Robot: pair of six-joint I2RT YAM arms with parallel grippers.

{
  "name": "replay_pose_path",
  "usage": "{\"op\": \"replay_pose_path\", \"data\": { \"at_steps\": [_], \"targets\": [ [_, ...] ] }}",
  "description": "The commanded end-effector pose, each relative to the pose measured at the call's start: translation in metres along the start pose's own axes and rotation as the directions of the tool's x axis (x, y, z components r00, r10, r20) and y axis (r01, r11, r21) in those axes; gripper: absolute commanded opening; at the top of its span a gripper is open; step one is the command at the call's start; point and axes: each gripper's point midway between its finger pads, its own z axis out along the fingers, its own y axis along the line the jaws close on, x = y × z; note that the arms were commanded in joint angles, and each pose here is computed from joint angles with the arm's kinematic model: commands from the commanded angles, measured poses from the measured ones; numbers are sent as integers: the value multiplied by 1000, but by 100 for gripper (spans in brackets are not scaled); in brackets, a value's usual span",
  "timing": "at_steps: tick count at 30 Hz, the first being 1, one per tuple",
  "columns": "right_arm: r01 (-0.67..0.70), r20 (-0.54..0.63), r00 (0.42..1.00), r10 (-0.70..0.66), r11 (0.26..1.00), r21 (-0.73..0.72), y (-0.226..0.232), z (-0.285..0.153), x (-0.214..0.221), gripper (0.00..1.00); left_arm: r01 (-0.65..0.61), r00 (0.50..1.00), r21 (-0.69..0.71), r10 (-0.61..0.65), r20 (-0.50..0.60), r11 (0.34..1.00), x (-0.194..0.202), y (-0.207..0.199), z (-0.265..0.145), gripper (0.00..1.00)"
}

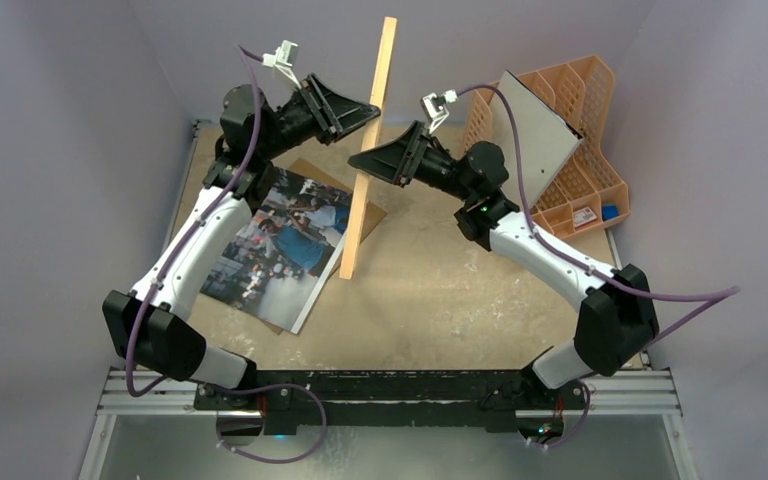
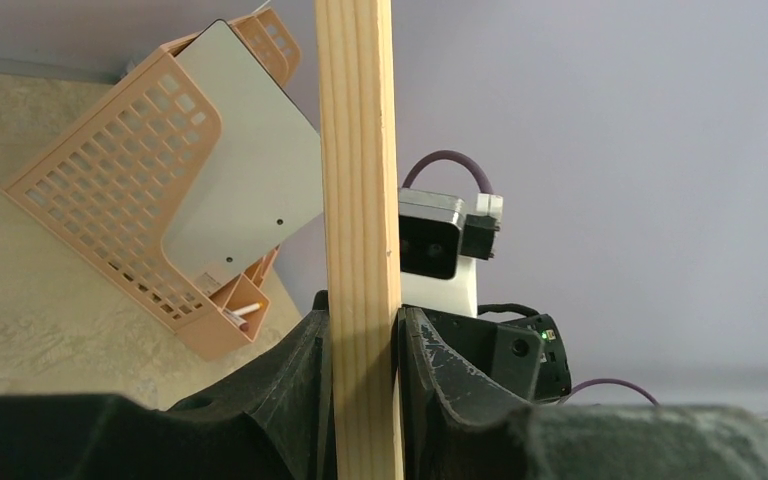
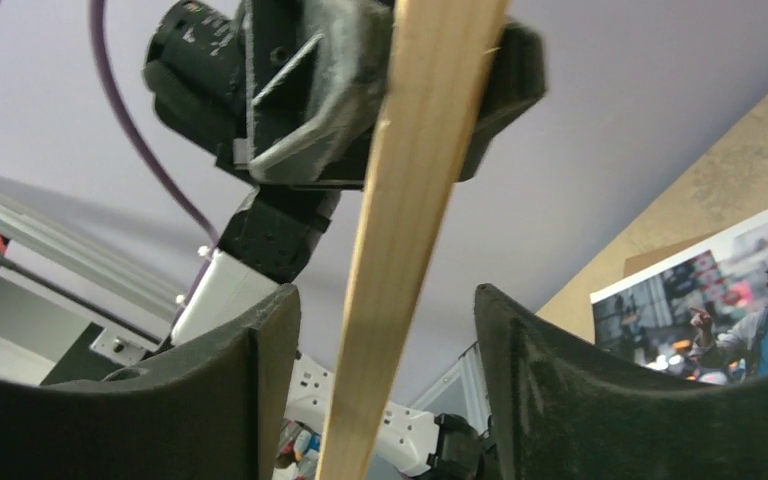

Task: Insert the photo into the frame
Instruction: Turn over the photo frame at the center of the board.

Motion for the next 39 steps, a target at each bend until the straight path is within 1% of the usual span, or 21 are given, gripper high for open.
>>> {"op": "replay_pose_path", "data": {
  "at_steps": [1,4,5,6,7,8,9,11,13,16,21,24,27,31,33,37,39],
  "targets": [
    [-3,34,999,4,1000,-16,12,9,-12,59,-81,994,103,72,87,991,-16,-47,-17,0],
    [-15,48,999,15,1000,12,7,9,-14,42,-80,994,79,74,82,994,-15,-41,-18,0],
    [-19,53,998,18,1000,25,5,8,-15,34,-85,993,66,79,83,994,-15,-39,-19,0],
    [-21,57,998,18,999,42,3,8,-15,29,-87,993,48,83,83,995,-15,-36,-20,0],
    [-19,60,998,16,998,57,2,6,-15,22,-95,992,30,92,84,995,-15,-33,-22,2],
    [-17,61,998,12,997,70,2,5,-15,17,-104,991,11,103,83,995,-14,-30,-23,9],
    [-14,62,998,9,996,85,1,4,-16,12,-113,990,-12,114,84,993,-14,-26,-26,13],
    [-18,57,998,12,993,113,-1,1,-14,6,-145,985,-50,149,87,988,-15,-21,-31,22],
    [-37,50,998,30,989,146,-3,-2,-12,0,-154,984,-100,162,78,983,-14,-13,-39,34],
    [-70,33,997,64,970,232,-12,-7,-7,0,-182,977,-146,196,87,972,-17,-10,-50,48],
    [-65,21,998,62,940,336,-11,-22,-6,0,-239,958,-243,269,98,940,-22,-8,-71,72],
    [-38,19,999,33,912,408,-14,-29,-10,0,-276,936,-330,330,119,902,-27,-7,-91,79],
    [-34,-24,998,52,876,481,-21,-35,-4,0,-291,919,-409,372,132,865,-30,-6,-111,82],
    [-18,-78,994,72,838,545,-28,-40,1,0,-295,903,-500,408,132,814,-30,-4,-137,82],
    [8,-109,992,71,802,597,-37,-48,6,0,-293,898,-526,418,135,798,-28,-5,-148,82],
    [10,-105,990,90,715,699,-65,-69,15,0,-281,900,-566,418,126,775,-20,0,-166,82],
    [17,-117,989,96,697,717,-78,-73,23,0,-278,902,-574,415,119,770,-13,4,-173,82]
  ]
}}
